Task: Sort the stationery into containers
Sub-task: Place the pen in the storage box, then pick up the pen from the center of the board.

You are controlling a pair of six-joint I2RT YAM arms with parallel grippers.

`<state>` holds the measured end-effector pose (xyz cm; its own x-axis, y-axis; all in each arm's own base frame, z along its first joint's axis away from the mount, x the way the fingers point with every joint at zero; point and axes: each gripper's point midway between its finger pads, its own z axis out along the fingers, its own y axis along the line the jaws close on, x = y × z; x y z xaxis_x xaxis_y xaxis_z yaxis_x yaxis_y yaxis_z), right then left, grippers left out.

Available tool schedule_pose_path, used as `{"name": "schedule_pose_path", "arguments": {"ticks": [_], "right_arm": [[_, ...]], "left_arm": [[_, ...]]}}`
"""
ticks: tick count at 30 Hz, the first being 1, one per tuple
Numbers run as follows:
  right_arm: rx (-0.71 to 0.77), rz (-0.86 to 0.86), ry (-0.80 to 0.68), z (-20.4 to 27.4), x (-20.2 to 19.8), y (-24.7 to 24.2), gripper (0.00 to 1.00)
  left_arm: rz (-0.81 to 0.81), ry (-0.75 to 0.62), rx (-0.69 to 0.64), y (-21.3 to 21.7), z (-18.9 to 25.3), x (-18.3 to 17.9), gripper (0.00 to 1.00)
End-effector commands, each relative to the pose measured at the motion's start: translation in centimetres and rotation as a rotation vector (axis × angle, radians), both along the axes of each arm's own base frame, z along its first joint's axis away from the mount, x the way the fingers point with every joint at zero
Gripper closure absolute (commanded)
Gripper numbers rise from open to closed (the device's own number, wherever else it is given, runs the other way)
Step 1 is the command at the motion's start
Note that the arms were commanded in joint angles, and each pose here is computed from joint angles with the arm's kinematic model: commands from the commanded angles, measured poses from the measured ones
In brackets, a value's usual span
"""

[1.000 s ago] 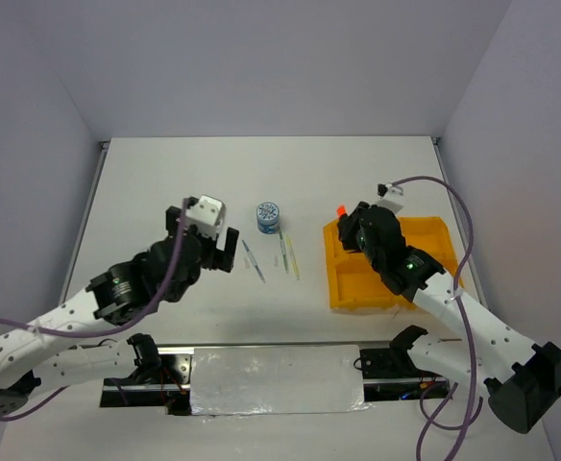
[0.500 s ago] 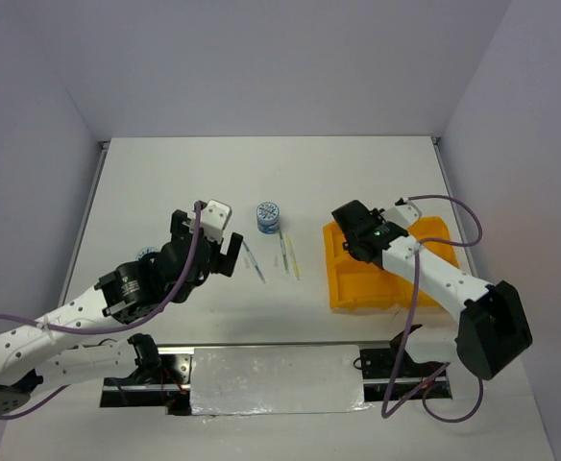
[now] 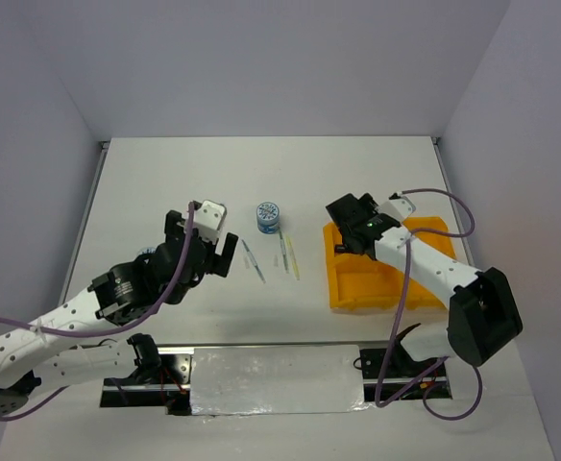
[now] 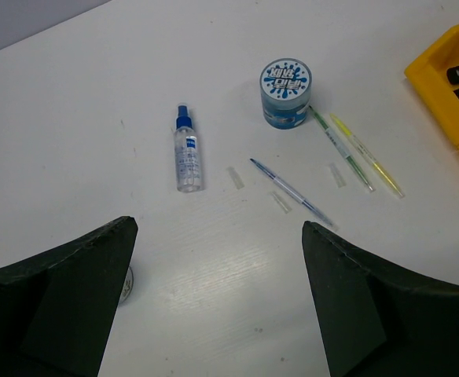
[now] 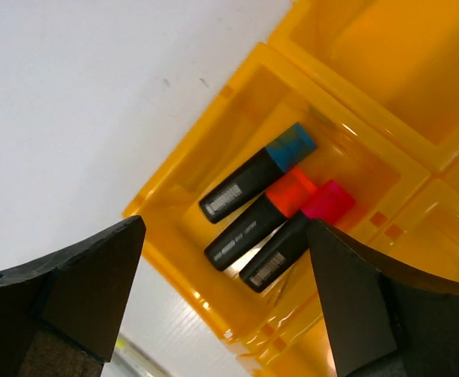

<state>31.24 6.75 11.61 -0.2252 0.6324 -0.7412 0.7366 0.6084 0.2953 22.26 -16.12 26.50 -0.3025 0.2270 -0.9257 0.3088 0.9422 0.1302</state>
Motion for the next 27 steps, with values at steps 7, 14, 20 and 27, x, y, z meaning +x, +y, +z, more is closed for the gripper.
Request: {"name": "schedule_pose_path", "arguments": {"ticks": [7, 14, 20, 27], "right_arm": [[-0.051, 0.724, -0.387, 13.9, 0.0, 9.0, 0.0], [-0.055, 1.21, -0.377, 13.7, -6.3, 14.4, 0.0], [-0.057, 1.278, -0.388, 12.9, -8.7, 14.9, 0.0], [-0.063, 1.293, -0.382, 13.1, -9.1, 14.8, 0.0]], "left_arm": [[0.188, 0.047, 0.059, 5.4, -2.6, 0.6, 0.01], [0.357, 0.054, -0.067, 9.3, -4.0, 2.5, 0.01], [0.454, 0.057, -0.075, 11.5, -4.3, 2.8, 0.01], [0.501, 0.009, -0.108, 12.6, -3.3, 2.4, 0.01]]}}
